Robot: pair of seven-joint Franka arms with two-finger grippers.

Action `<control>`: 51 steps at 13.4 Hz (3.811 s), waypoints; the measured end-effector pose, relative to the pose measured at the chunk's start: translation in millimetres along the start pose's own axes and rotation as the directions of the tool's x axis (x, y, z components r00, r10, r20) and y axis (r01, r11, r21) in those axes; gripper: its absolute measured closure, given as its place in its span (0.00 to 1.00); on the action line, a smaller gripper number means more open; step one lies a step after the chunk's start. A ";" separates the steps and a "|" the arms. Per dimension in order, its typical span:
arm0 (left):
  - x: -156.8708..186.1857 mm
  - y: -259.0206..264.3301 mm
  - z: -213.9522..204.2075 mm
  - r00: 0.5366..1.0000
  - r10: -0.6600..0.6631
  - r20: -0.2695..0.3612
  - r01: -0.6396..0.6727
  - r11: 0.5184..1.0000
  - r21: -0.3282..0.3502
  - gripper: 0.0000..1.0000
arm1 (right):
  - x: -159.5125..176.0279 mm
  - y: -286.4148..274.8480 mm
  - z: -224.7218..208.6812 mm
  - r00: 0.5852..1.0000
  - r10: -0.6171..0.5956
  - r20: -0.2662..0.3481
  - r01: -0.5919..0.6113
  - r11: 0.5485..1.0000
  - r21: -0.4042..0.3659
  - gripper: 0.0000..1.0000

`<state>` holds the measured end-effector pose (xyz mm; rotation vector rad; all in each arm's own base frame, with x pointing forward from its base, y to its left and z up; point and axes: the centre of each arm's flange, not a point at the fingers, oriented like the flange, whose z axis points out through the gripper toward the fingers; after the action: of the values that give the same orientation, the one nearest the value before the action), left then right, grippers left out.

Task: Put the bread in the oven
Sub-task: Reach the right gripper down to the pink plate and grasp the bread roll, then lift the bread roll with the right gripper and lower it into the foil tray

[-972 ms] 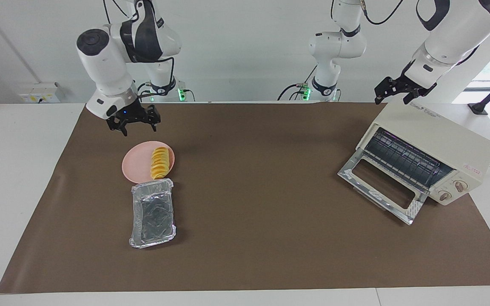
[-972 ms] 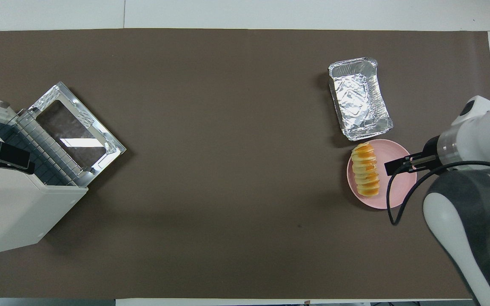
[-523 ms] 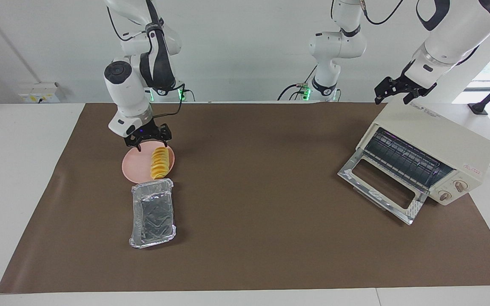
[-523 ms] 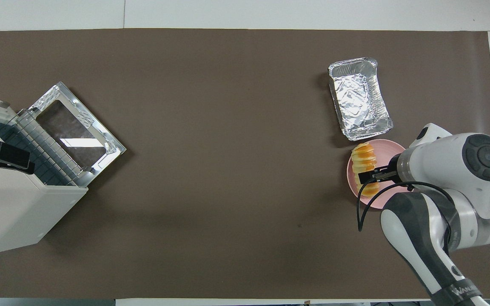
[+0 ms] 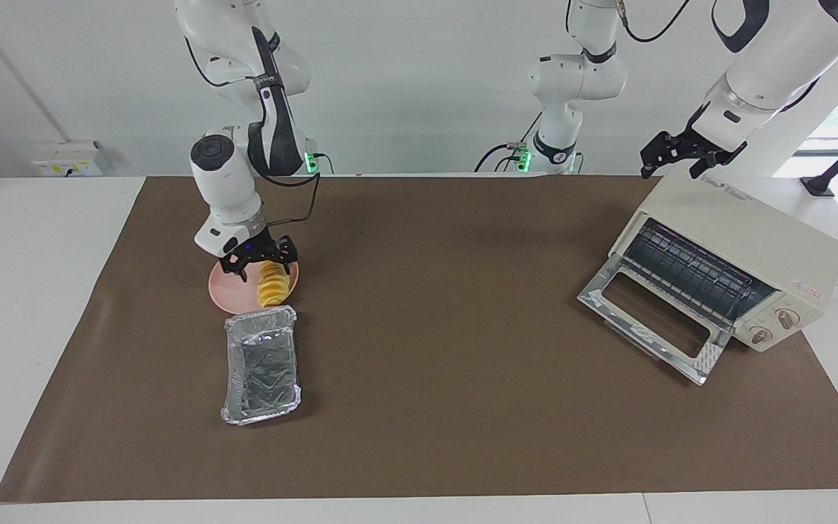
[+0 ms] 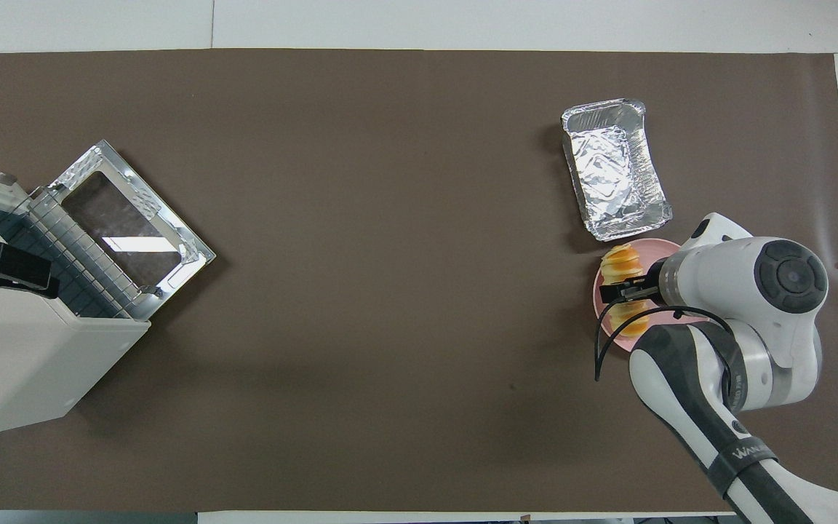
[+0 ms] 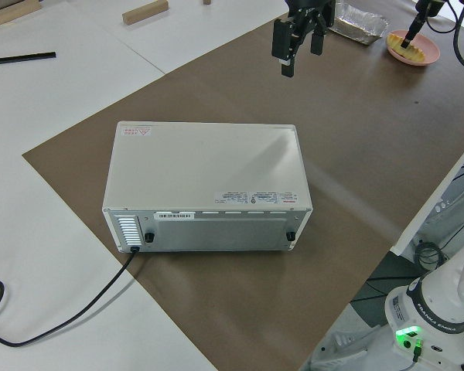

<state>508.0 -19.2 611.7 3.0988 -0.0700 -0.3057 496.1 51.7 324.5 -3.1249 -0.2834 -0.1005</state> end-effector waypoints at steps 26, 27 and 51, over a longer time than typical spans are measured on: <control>0.0 0.0 0.0 1.000 0.000 0.000 0.000 1.000 0.000 0.00 | 19.4 0.9 -6.4 0.998 0.058 0.023 -0.058 0.998 0.002 0.85; 0.0 0.0 0.0 1.000 0.000 0.000 0.000 1.000 0.000 0.00 | 31.9 1.8 -26.6 0.997 0.057 0.047 -0.057 0.998 0.003 0.88; -0.1 0.0 -0.1 1.000 0.000 0.000 0.000 1.000 0.000 0.00 | 228.3 8.8 28.7 0.999 -0.036 0.030 0.035 0.999 0.022 0.69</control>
<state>507.9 -19.2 611.8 3.0988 -0.0699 -0.3055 723.5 84.3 310.5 -3.1032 -0.3378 -0.0498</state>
